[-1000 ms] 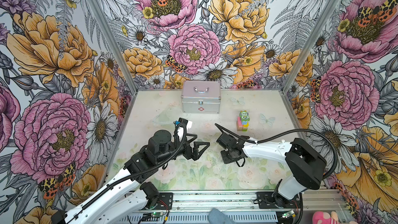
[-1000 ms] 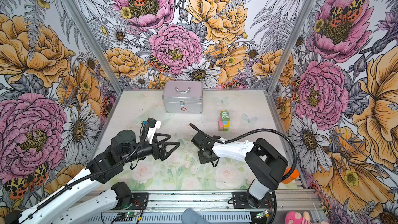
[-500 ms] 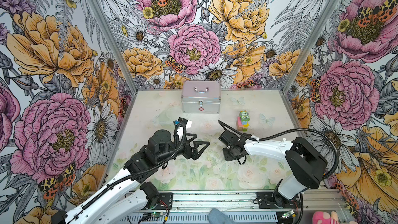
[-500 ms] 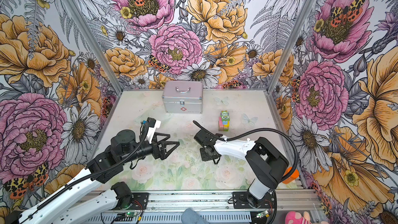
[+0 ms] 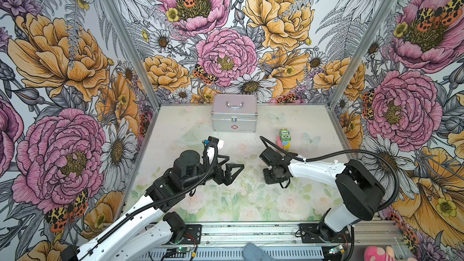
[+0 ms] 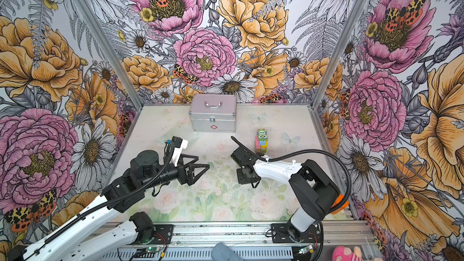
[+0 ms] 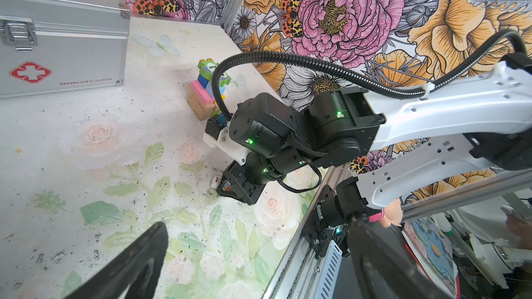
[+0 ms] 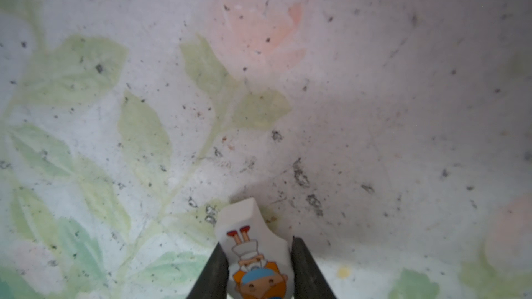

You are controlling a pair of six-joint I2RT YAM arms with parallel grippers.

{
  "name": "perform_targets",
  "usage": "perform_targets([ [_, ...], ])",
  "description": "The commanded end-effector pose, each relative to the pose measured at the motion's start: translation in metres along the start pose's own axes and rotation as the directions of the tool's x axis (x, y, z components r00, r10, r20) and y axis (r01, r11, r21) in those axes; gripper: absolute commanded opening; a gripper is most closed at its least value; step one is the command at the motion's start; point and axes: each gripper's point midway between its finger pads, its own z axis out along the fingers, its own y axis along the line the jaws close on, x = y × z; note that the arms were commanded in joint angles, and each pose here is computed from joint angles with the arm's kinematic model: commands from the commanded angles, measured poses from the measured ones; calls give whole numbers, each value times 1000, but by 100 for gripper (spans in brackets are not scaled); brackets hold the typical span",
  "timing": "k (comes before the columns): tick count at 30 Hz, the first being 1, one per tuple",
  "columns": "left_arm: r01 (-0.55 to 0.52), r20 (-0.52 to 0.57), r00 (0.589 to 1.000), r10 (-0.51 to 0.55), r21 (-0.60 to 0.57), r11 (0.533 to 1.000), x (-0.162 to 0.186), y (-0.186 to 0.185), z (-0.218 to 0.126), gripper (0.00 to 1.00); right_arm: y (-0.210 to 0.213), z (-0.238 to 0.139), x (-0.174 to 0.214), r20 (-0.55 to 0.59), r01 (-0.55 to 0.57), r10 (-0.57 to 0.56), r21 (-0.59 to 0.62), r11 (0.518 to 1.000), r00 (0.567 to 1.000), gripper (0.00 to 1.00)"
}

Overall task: Build the wood block tower
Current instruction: 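Lift the cartoon tile with the right gripper off the table, then carry the cartoon tile with the right gripper over the tower top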

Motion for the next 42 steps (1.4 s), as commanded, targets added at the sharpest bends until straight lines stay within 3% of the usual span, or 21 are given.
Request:
perform_targets([
  [1, -11, 13, 1000, 11, 17, 1000, -3, -3, -2, 99, 0, -15, -7, 30, 3, -2, -17, 1000, 1000, 32],
  [18, -24, 4, 1000, 24, -5, 1000, -10, 1, 7, 99, -25, -81, -43, 144, -22, 18, 26, 999, 989, 32],
  [31, -46, -16, 999, 46, 0, 999, -12, 2, 21, 99, -64, -132, -81, 235, -111, 91, 70, 991, 968, 32],
  [42, -50, -34, 998, 50, 10, 999, -11, 6, 37, 99, -91, -149, -114, 273, -179, 151, 81, 980, 950, 32],
])
